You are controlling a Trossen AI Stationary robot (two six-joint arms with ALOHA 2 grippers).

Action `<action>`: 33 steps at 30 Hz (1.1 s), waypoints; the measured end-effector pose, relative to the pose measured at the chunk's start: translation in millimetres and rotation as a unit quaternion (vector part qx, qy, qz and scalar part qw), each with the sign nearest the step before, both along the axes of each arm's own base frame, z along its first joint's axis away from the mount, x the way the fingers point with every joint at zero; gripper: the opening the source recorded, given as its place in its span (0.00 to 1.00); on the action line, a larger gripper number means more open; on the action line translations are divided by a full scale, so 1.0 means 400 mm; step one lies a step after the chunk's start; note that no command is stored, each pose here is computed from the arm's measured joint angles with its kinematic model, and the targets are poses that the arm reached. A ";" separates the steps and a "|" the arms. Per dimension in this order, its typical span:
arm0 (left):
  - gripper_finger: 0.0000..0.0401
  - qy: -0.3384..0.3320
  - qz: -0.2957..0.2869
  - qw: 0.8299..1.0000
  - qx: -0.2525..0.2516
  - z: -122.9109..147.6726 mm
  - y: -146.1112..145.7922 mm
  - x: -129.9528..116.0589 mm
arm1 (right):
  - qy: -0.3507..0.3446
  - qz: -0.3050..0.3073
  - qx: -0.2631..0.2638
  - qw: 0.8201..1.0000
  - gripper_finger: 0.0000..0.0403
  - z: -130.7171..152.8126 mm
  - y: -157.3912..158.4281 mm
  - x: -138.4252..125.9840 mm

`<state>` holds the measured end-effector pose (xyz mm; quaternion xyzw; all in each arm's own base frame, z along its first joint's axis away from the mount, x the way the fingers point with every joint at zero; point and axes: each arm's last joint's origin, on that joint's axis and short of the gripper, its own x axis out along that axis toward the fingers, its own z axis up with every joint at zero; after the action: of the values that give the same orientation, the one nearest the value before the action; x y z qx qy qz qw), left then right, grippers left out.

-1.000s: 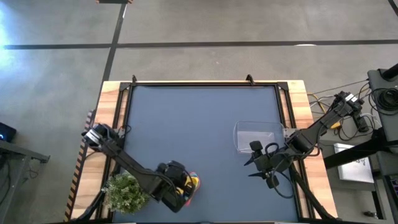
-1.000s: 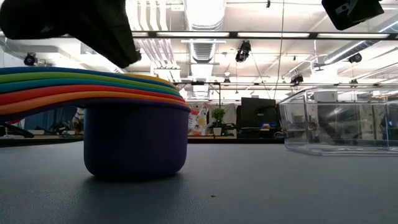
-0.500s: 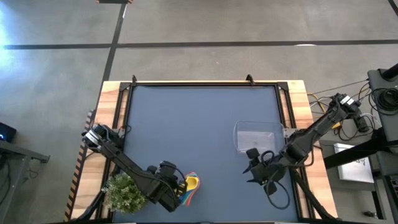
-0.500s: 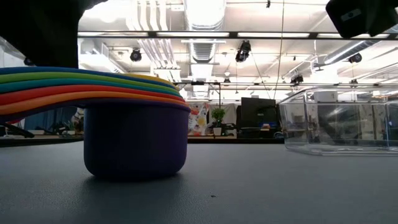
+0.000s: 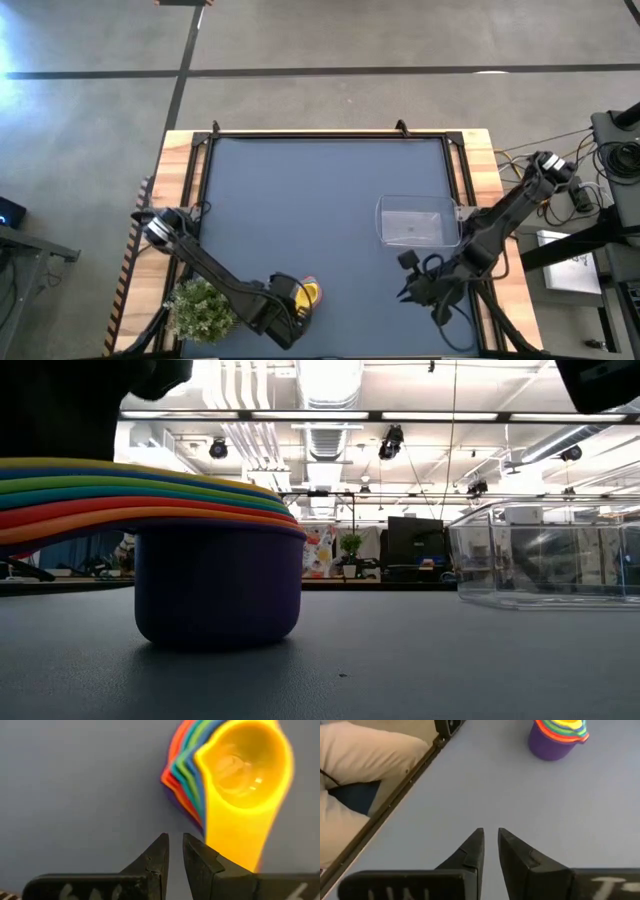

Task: Nest measuring cups in basket
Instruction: Put the stacked measuring cups into the transparent bin

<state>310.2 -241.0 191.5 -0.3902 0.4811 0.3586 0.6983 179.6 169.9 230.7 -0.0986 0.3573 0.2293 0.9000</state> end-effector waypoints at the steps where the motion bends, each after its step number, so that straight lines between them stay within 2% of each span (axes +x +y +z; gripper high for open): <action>1: 0.09 -0.002 -0.002 1.000 -0.001 0.003 -0.003 0.004 | -0.003 0.001 0.002 1.000 0.11 0.004 -0.001 -0.002; 10: 0.09 -0.019 -0.036 0.999 -0.008 0.032 -0.030 0.038 | -0.013 0.001 0.011 1.000 0.11 0.020 -0.008 -0.009; 15: 0.09 0.022 -0.039 0.999 0.014 0.044 -0.022 0.026 | -0.013 0.001 0.011 1.000 0.11 0.020 -0.008 -0.009; 19: 0.09 0.071 -0.014 0.997 0.037 0.058 -0.012 0.000 | -0.012 0.001 0.011 1.000 0.11 0.021 -0.009 -0.010; 25: 0.09 0.076 -0.010 0.997 -0.005 0.037 -0.025 0.006 | -0.011 0.001 0.010 1.000 0.11 0.020 -0.009 -0.010; 33: 0.09 0.087 -0.024 0.995 -0.033 -0.023 -0.043 0.035 | -0.012 0.001 0.010 1.000 0.11 0.020 -0.009 -0.010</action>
<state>324.0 -258.2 182.1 -0.3684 0.5611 0.3581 0.6490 175.5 166.2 238.9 -0.0924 0.3445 0.2325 0.9048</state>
